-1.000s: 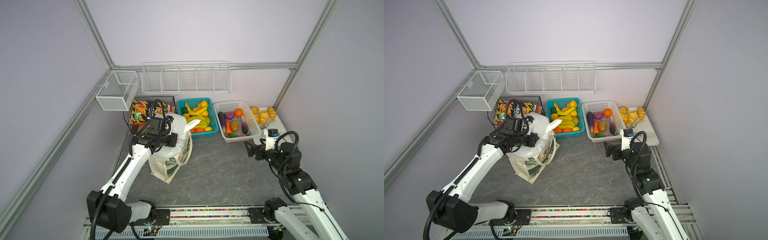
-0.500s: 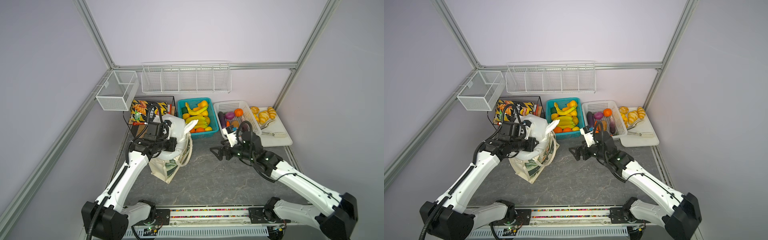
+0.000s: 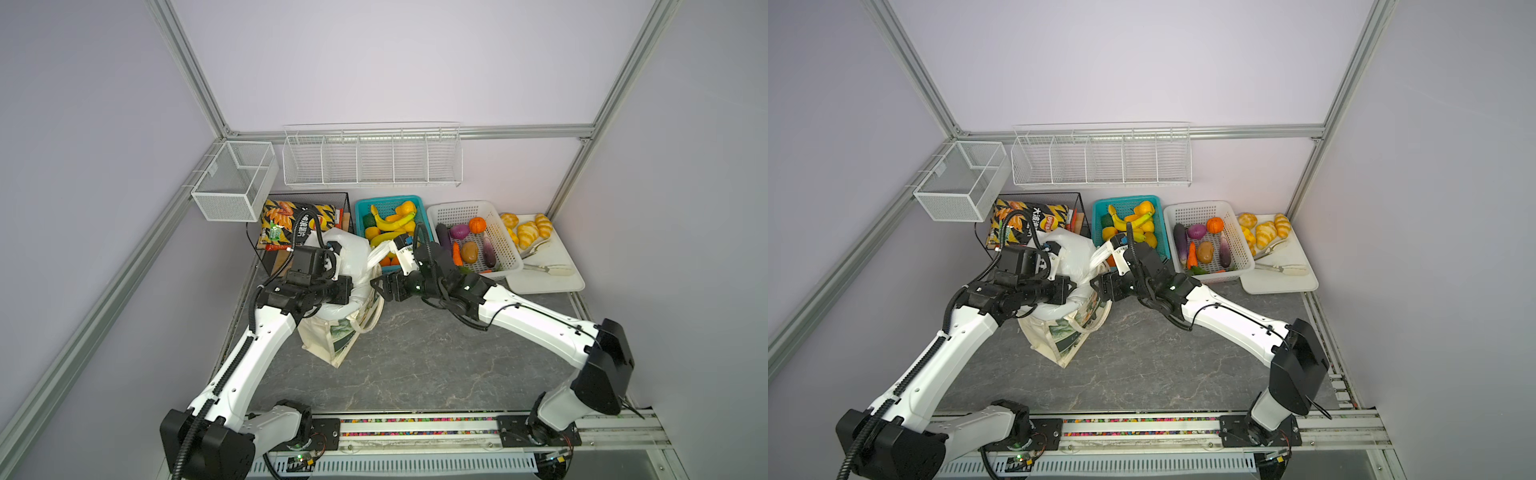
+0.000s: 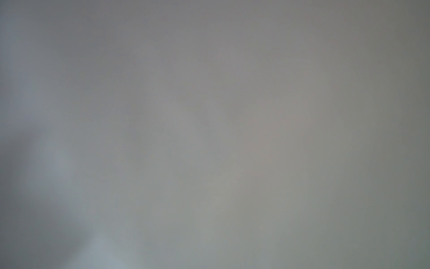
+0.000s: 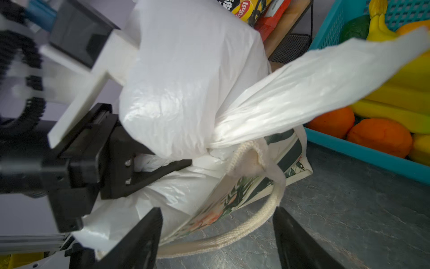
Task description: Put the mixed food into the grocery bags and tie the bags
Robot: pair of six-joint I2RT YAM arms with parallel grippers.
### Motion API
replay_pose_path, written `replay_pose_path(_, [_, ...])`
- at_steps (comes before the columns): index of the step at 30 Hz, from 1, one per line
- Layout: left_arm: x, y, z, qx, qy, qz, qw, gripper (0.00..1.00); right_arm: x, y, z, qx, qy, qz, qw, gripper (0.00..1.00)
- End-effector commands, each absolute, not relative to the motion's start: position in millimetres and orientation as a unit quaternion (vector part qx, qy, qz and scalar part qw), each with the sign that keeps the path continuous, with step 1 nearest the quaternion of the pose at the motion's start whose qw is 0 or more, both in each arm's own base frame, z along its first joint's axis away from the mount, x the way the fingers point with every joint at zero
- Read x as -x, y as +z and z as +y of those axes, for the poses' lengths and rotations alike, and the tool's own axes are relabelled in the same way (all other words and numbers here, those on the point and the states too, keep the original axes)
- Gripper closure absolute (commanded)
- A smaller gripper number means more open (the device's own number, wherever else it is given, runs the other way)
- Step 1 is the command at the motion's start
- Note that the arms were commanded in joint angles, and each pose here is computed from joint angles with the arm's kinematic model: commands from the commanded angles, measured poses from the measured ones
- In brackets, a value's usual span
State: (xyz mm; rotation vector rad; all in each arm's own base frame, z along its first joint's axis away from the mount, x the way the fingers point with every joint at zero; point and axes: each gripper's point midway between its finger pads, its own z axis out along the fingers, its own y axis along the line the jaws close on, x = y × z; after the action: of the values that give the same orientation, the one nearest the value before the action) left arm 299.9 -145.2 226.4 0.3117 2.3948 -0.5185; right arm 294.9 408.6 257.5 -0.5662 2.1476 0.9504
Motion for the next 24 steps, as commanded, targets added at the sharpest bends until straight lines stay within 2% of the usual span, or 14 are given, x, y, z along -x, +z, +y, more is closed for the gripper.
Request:
replay_pose_path(1, [-284,208,-140,-0.113,-0.195,0.930,0.289,1.00,-301,240,412,0.211,0.342,0.851,0.337,0.32])
replay_pose_path(3, [-282,207,-140,-0.114,-0.195,0.931,0.288,1.00,-303,235,416,0.212,0.341,0.853,0.334,0.45])
replay_pose_path(11, [-274,211,-137,-0.109,-0.197,0.930,0.291,1.00,-302,241,421,0.210,0.354,0.848,0.334,0.85])
replay_pose_path(15, [-269,204,-137,-0.106,-0.201,0.934,0.277,1.00,-299,266,420,0.205,0.370,0.832,0.359,0.93])
replay_pose_path(24, [-264,156,-143,-0.081,-0.215,0.952,0.200,1.00,-295,318,410,0.183,0.407,0.789,0.422,0.93])
